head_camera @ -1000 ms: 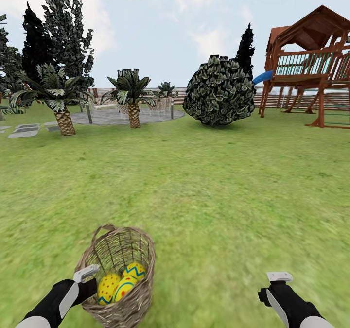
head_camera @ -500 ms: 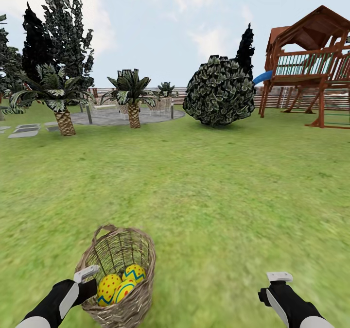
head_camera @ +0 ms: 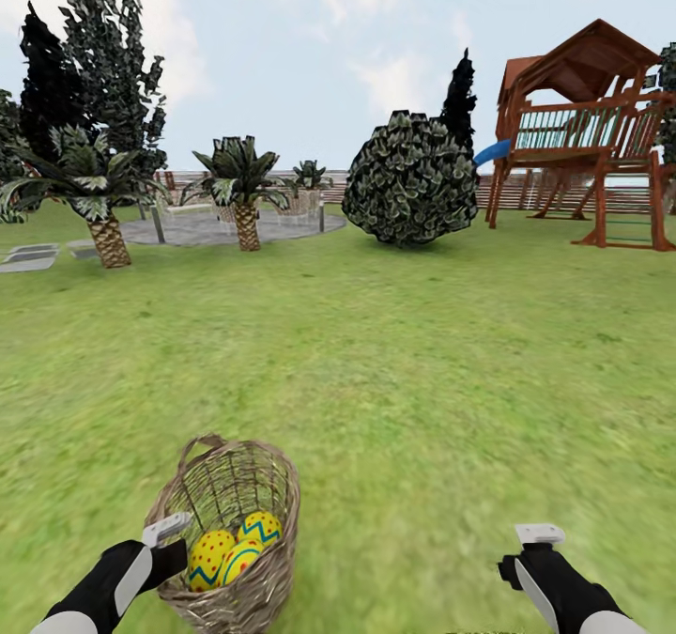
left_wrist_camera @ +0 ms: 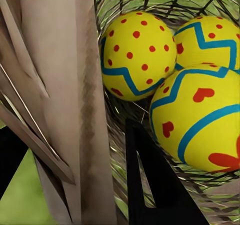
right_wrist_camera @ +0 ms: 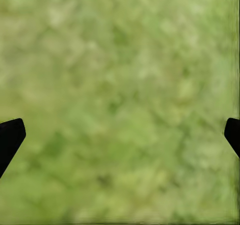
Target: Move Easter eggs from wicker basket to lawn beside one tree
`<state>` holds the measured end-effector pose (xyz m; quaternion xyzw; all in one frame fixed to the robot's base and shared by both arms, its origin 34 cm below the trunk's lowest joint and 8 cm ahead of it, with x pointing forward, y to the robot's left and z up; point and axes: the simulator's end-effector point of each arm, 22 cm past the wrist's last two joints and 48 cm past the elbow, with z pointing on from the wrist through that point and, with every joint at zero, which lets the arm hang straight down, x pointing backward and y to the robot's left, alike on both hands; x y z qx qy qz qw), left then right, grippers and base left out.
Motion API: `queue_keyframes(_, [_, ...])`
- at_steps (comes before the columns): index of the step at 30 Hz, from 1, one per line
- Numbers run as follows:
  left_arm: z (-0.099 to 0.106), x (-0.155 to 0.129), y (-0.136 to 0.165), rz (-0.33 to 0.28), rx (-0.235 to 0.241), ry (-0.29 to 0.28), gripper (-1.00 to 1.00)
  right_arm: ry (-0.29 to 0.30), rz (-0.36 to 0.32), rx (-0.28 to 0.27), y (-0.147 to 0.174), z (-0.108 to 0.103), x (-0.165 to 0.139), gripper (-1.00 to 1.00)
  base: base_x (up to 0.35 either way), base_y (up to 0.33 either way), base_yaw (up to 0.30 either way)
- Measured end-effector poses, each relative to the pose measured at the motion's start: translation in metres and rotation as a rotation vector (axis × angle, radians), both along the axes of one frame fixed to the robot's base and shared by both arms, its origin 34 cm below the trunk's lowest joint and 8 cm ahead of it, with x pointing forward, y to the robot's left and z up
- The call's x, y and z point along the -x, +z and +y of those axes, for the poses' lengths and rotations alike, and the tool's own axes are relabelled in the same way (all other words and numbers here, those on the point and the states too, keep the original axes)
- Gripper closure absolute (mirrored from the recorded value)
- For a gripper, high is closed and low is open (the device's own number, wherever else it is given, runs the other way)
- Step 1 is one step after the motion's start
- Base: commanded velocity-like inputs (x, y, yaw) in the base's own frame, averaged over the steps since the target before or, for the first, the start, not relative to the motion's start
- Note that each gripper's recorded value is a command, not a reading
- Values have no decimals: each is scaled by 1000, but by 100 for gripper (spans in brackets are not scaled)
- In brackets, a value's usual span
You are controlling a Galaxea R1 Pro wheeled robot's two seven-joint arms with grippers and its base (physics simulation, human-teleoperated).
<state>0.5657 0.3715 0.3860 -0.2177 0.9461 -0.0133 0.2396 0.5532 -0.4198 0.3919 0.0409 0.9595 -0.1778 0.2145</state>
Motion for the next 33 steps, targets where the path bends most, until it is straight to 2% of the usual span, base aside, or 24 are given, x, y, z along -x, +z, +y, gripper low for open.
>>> queue_keyframes(6, [-1, -4, 14, -3, 1, -1, 100, 0, -2, 0, 14, 0, -3, -100, 0, 0, -259])
queue_keyframes(18, [-2, -9, 39, -2, 1, -5, 100, 2, -2, 1, 40, 1, -9, -100, 0, 0, -23])
queue_keyframes(33, [-3, -14, 70, 0, 1, -5, 100, -2, 1, 0, 71, -1, -14, -100, 0, 0, -262])
